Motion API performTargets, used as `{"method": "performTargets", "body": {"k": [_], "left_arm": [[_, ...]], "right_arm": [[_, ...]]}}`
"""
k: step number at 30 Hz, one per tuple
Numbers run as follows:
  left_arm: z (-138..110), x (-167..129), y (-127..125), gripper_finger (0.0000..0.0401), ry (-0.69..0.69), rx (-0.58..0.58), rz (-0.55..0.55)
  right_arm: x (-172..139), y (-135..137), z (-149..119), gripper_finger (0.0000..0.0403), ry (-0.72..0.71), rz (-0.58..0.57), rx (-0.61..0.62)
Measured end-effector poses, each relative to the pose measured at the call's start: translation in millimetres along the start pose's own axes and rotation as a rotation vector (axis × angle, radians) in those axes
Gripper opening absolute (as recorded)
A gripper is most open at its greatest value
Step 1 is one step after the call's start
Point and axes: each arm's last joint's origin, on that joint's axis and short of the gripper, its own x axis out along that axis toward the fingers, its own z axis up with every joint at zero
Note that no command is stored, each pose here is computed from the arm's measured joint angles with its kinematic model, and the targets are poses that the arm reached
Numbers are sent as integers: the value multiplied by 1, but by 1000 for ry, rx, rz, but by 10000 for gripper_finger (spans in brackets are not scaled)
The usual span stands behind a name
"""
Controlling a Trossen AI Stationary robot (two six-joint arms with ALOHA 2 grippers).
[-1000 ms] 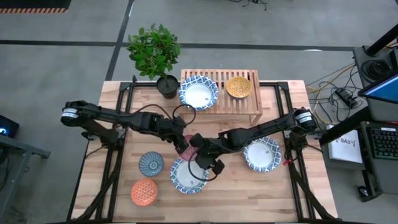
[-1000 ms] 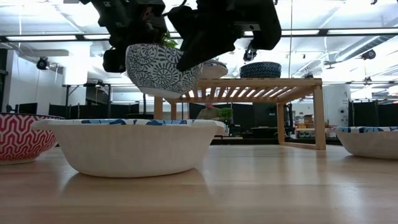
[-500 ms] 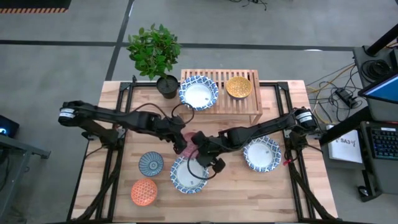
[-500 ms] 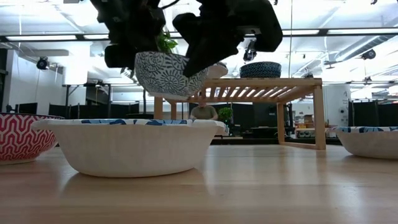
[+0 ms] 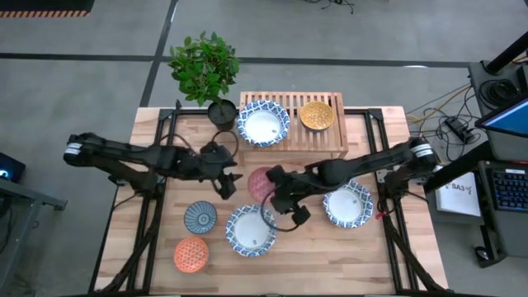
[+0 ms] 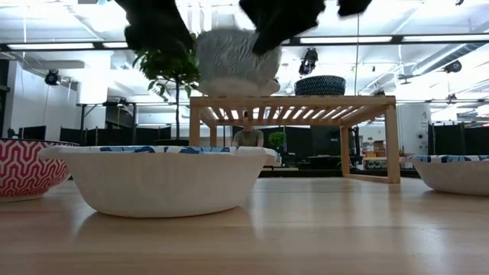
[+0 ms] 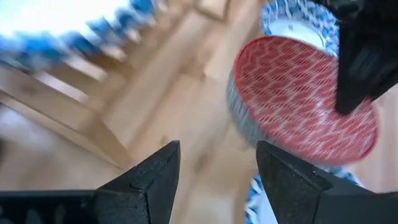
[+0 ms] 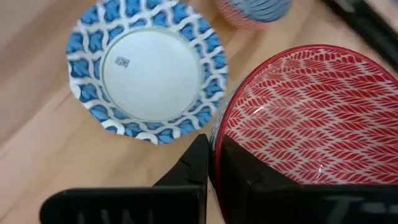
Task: Place and stack bowls onto a shelf
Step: Stack the red pattern bowl on top of the yellow bowl on the shelf
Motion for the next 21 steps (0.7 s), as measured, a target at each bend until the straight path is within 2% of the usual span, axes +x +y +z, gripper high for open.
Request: {"method": "performTargets", "body": {"k": [4, 10, 13, 17, 21], "left_arm": [[0, -17, -7, 194, -123, 69, 80], [-8, -31, -21, 194, -232, 142, 207], [-13, -30, -25, 195, -230, 162, 227], [-16, -25, -29, 195, -215, 174, 227], [-19, -18, -33, 195, -195, 191, 239]], "right_arm": [[-39, -3, 0, 12, -5, -97, 37], [-97, -20, -14, 12, 28, -352, 110], [-120, -36, -32, 12, 76, -450, 205], [-142, -61, -63, 12, 139, -526, 370], [-154, -82, -96, 12, 213, -543, 520]]}}
